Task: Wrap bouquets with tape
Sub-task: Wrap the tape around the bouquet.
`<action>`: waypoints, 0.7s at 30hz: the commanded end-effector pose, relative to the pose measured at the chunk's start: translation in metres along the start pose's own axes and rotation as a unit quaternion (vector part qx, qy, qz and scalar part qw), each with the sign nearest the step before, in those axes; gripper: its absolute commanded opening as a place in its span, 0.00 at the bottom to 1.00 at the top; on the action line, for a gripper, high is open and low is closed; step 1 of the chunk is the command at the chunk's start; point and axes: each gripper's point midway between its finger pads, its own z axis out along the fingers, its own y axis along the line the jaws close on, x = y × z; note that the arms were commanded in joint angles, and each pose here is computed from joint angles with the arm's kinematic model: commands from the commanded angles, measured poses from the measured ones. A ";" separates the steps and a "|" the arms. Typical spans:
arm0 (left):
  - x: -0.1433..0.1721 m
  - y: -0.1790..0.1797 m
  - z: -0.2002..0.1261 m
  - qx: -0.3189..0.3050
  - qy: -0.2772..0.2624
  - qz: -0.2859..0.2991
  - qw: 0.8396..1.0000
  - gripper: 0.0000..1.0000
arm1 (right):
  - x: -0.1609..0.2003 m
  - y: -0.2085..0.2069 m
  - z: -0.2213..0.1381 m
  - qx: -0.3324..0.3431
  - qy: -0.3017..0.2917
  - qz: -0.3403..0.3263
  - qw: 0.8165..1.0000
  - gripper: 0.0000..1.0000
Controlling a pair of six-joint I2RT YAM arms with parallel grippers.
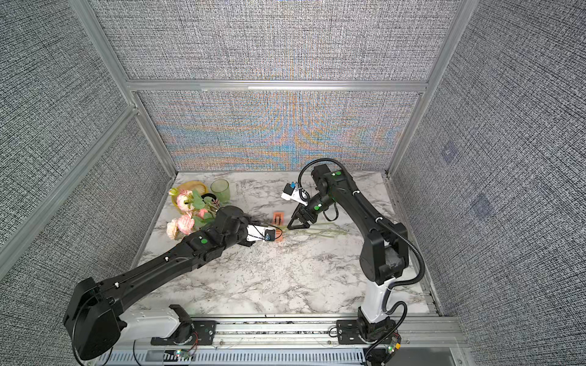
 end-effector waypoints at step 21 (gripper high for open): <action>-0.010 0.009 -0.037 -0.032 -0.044 -0.110 0.992 0.33 | 0.001 -0.025 0.035 0.060 0.012 -0.072 0.996 0.00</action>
